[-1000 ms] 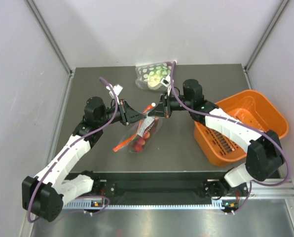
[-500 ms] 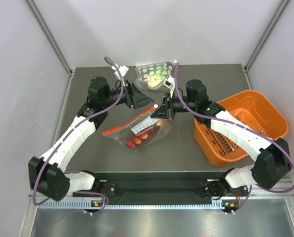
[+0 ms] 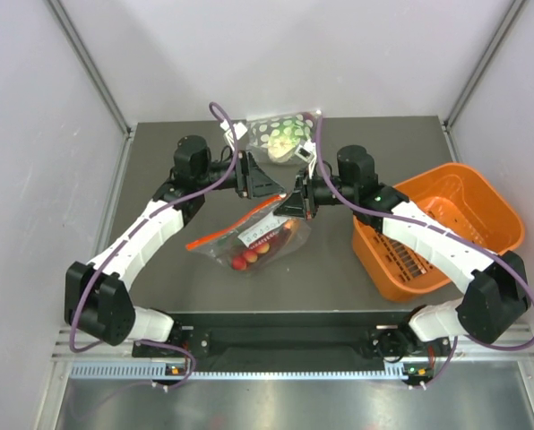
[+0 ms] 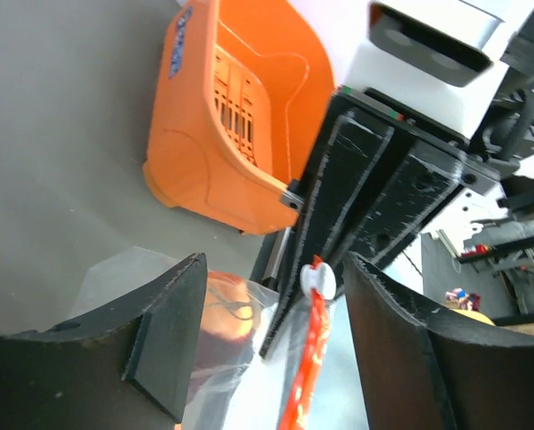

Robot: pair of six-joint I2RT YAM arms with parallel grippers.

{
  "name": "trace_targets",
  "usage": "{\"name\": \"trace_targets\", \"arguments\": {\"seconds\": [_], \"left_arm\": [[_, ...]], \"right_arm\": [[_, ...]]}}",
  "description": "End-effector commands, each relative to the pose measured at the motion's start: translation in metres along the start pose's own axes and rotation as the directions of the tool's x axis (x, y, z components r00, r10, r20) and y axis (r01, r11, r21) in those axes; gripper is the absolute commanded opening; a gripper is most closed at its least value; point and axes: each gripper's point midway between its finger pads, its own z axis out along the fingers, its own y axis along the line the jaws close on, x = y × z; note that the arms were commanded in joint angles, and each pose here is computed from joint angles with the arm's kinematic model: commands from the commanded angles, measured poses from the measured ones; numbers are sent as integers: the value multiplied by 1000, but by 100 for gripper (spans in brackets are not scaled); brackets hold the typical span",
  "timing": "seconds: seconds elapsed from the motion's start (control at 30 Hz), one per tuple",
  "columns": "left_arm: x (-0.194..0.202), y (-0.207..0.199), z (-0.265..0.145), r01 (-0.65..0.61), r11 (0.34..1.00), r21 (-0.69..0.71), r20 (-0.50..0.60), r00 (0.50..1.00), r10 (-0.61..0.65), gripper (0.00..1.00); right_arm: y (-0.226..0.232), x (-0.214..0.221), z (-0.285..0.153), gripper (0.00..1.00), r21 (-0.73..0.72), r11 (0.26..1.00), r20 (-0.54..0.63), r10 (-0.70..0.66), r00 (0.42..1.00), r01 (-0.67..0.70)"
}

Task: Open the zip-top bag and remove the fake food

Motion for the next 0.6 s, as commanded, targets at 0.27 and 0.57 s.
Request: {"name": "trace_targets", "arguments": {"seconds": [0.27, 0.57], "left_arm": [[6, -40, -14, -66, 990, 126, -15, 998, 68, 56], [5, -43, -14, -62, 990, 129, -15, 998, 65, 53]], "right_arm": [[15, -27, 3, 0, -27, 996, 53, -79, 995, 81], [11, -23, 6, 0, -22, 997, 43, -68, 997, 68]]}}
